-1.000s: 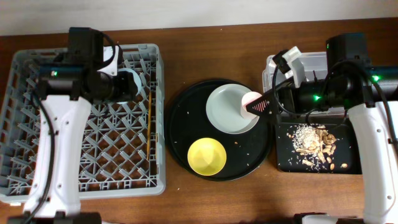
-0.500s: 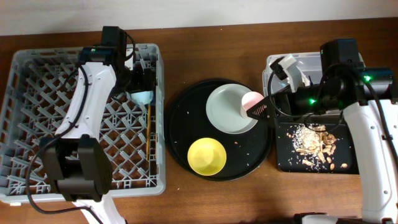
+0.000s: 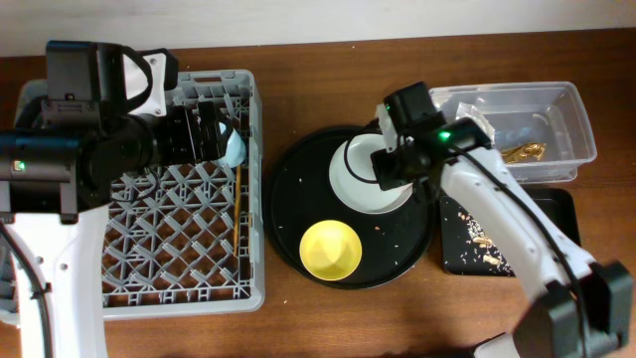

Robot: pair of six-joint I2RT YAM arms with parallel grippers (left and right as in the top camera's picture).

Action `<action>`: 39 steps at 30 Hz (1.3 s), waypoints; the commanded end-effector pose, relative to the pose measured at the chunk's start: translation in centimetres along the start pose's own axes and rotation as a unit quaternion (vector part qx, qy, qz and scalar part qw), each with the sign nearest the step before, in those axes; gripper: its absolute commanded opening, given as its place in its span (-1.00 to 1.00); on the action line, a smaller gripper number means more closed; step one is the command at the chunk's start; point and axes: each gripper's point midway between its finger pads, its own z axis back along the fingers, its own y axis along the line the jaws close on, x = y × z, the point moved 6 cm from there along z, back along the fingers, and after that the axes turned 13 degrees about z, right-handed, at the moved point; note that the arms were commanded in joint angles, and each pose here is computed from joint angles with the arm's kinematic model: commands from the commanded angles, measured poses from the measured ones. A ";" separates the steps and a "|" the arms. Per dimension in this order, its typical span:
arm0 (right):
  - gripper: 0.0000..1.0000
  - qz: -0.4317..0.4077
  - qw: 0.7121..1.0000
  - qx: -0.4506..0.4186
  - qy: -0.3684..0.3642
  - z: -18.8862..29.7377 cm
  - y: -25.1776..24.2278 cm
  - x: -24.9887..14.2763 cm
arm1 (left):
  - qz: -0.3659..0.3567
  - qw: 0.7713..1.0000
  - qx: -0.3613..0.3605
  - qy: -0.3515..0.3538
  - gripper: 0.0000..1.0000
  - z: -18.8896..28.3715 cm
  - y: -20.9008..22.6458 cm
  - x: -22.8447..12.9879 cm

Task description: Sort waste into correct bins and load items into the dishwasher rack

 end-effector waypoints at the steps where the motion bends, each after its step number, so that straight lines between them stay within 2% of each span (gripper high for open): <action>1: -0.21 -0.008 0.998 -0.034 0.050 -3.6 -0.7 -0.9 | -0.005 1.000 -0.003 -0.006 0.99 0.5 -0.2 0.0; 3: -0.29 -0.008 0.997 -0.032 0.067 -5.5 -0.7 -1.0 | -0.006 1.000 -0.004 -0.007 0.99 0.5 -0.2 0.0; 4: -0.46 -0.008 0.997 -0.032 0.069 -6.1 -0.7 -0.9 | -0.005 1.000 -0.003 -0.006 0.99 0.5 -0.2 0.0; 6: -0.53 -0.008 0.997 -0.032 0.064 -6.3 -0.8 -0.7 | -0.005 1.000 -0.003 -0.006 0.99 0.5 -0.2 0.0; 7: -0.77 -0.008 0.997 -0.035 0.063 -6.3 -0.8 -0.7 | -0.006 1.000 -0.004 -0.007 0.99 0.5 -0.2 0.0; 8: -0.92 -0.008 0.997 -0.034 0.065 -6.3 -0.8 -0.7 | -0.005 1.000 -0.003 -0.006 0.99 0.5 -0.2 0.0; 11: -0.92 -0.008 0.997 -0.033 0.071 -4.9 -0.8 -0.5 | -0.006 1.000 -0.004 -0.007 0.99 0.5 -0.2 0.0; 12: -0.92 -0.008 0.998 -0.028 0.063 -2.7 -0.7 0.3 | -0.005 1.000 -0.003 -0.006 0.99 0.5 -0.2 0.0; 14: -0.92 0.005 0.999 0.036 0.000 3.7 0.7 2.4 | -0.005 1.000 -0.003 -0.006 0.99 0.5 -0.2 0.0; 15: -0.92 0.037 0.992 0.095 -0.075 8.5 2.3 3.6 | -0.006 1.000 -0.003 -0.006 0.99 0.5 -0.2 0.0; 17: -0.92 0.064 0.966 0.174 -0.182 15.8 4.5 3.4 | -0.006 1.000 -0.004 -0.007 0.99 0.5 -0.2 0.0; 19: -0.92 0.127 0.929 0.251 -0.242 20.3 6.8 1.8 | -0.009 1.000 -0.009 -0.018 0.99 0.5 -0.4 0.4; 21: -0.92 0.201 0.888 0.308 -0.277 22.2 8.4 0.9 | -0.011 1.000 -0.013 -0.024 0.99 0.6 -0.5 0.6; 23: -0.92 0.236 0.865 0.335 -0.290 22.6 9.0 0.6 | -0.011 0.999 -0.022 -0.020 0.99 0.7 -0.7 0.4; 24: -0.92 0.237 0.851 0.354 -0.306 23.2 8.9 0.7 | -0.052 0.993 -0.101 0.010 0.99 1.0 -2.5 -0.4; 25: -0.92 0.227 0.840 0.369 -0.326 23.8 7.9 0.9 | -0.156 0.945 -0.283 0.054 0.99 2.6 -6.0 -2.3; 26: -0.92 0.230 0.823 0.388 -0.346 24.5 7.2 0.8 | -0.180 0.911 -0.365 0.071 0.99 3.8 -7.3 -3.2; 28: -0.92 0.240 0.725 0.485 -0.425 27.7 5.5 0.1 | -0.188 0.868 -0.452 0.088 0.99 5.4 -8.6 -4.0; 29: -0.92 0.232 0.726 0.486 -0.427 27.5 4.9 0.2 | -0.208 0.842 -0.489 0.093 0.99 6.1 -9.6 -4.7; 34: -0.92 0.241 0.705 0.521 -0.416 27.9 6.5 0.1 | -0.261 0.816 -0.506 0.102 0.99 6.0 -11.4 -6.3; 39: -0.92 0.281 0.682 0.527 -0.422 29.5 8.5 -0.9 | -0.267 0.815 -0.504 0.104 0.99 5.4 -11.7 -6.3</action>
